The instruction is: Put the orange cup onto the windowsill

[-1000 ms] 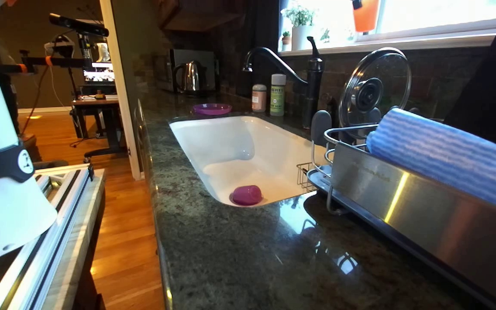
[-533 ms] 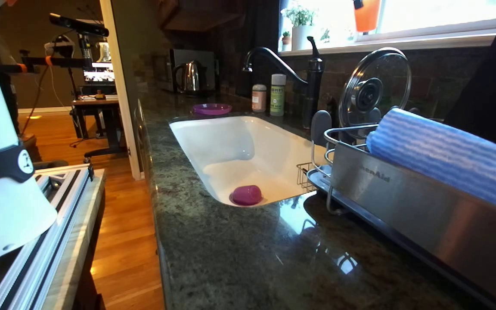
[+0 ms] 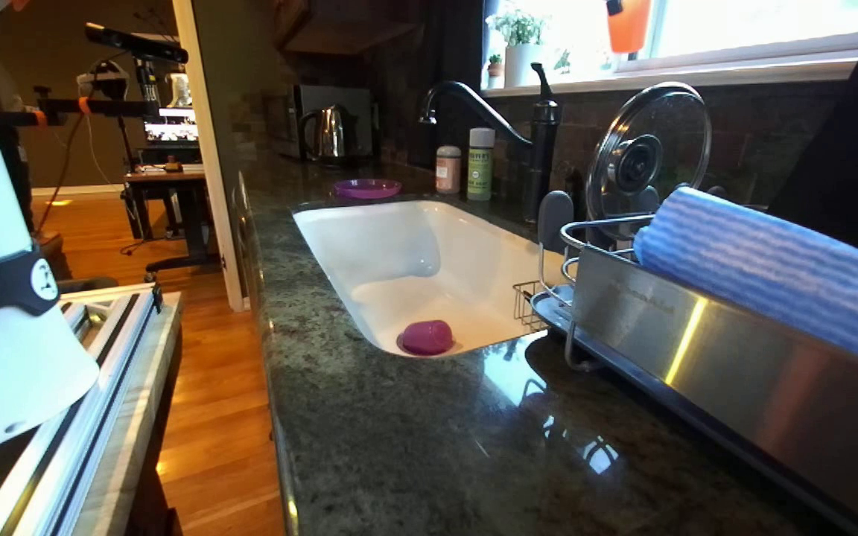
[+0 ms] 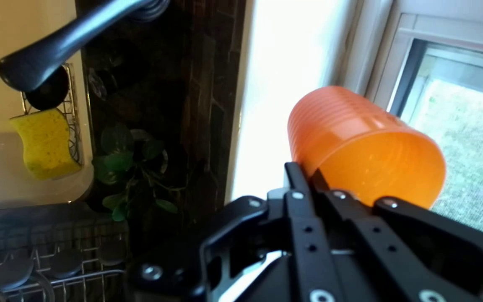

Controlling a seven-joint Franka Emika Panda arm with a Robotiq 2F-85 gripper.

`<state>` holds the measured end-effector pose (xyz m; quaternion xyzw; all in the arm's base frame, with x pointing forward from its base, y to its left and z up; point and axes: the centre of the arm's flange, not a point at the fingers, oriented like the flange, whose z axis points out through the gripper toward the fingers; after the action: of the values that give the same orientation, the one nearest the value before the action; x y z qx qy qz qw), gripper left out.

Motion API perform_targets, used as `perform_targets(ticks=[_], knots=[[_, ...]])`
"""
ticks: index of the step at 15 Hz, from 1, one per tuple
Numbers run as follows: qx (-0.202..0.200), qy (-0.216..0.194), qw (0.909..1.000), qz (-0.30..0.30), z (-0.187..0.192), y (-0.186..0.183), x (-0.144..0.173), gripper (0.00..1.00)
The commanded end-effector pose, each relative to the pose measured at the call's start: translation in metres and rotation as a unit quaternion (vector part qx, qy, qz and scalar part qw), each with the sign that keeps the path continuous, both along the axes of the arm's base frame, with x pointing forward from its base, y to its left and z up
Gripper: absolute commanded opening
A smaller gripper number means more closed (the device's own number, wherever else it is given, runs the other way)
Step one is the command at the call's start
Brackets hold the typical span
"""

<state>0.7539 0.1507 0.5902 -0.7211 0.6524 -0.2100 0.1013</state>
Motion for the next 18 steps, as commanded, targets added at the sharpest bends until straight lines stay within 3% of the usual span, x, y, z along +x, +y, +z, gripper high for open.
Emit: perform_targets(ticks=[1,10,18], knots=[[0.022,-0.002,0.9997,-0.004,-0.004,0.007,0.002,0.01],[0.008,-0.009,0.9999,0.008,-0.034,0.008,0.026,0.01],[0.005,-0.015,0.9997,0.02,-0.037,0.014,0.03,0.01]])
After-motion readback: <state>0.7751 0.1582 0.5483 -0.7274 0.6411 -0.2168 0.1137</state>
